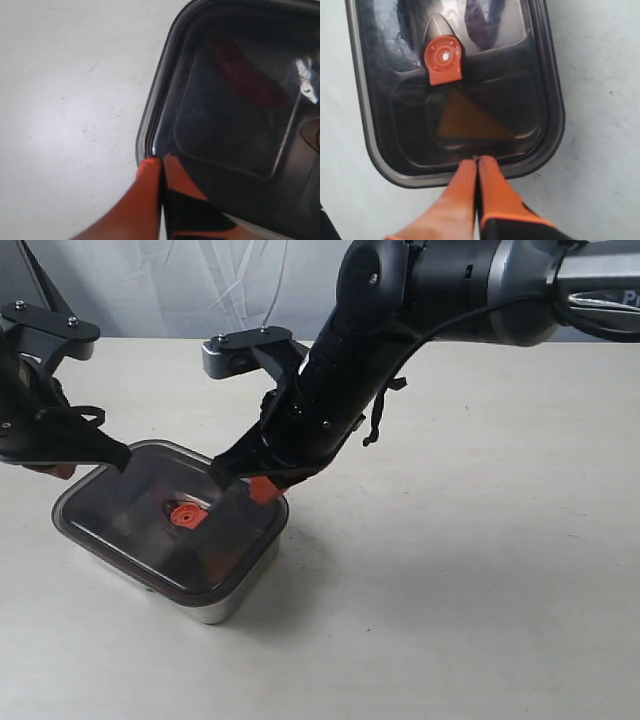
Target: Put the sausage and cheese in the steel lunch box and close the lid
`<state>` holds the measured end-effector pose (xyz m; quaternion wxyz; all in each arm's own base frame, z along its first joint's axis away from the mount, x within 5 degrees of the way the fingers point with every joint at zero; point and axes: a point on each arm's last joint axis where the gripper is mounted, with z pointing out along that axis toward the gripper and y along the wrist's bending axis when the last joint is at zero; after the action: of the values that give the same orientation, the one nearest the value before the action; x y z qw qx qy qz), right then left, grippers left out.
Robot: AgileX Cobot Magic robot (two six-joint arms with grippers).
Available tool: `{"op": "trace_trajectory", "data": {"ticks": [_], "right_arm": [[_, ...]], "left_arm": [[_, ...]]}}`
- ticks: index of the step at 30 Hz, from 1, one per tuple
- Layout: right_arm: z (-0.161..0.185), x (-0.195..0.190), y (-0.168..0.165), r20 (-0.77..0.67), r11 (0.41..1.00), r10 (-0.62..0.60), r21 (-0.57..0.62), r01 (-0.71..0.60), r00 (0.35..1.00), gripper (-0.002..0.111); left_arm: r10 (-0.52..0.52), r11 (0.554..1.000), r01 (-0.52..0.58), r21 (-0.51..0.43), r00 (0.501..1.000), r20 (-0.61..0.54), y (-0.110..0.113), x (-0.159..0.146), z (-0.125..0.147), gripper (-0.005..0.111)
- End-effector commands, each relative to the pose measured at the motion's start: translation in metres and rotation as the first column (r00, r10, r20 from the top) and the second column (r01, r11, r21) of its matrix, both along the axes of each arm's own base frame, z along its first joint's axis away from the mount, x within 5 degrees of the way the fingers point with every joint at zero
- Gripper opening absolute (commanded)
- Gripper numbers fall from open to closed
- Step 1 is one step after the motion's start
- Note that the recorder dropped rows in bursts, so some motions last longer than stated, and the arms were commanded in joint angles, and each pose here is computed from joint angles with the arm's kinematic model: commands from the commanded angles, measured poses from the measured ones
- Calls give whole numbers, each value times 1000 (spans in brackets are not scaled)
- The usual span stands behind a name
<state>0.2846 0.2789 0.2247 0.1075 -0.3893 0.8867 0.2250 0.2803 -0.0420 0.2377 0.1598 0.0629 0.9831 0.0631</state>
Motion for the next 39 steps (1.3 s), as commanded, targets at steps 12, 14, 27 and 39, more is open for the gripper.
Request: {"op": "trace_trajectory", "data": {"ticks": [12, 14, 27, 39], "right_arm": [[-14, 8, 10, -43, 995, -69, 72, 72, 997, 0], [-19, 10, 11, -43, 995, -76, 68, 79, 996, 0], [-38, 11, 13, -88, 997, -71, 32, 74, 994, 0], [-40, 7, 12, -126, 999, -43, 14, 45, 991, 0]], "left_arm": [[13, 998, -11, -69, 999, 37, -6, 20, -21, 0], [33, 997, -30, -75, 999, 35, -2, 21, -22, 0], [30, 980, -33, -195, 999, -18, 7, 26, -33, 0], [32, 981, -47, -191, 996, -82, 6, 31, -54, 0]]}}
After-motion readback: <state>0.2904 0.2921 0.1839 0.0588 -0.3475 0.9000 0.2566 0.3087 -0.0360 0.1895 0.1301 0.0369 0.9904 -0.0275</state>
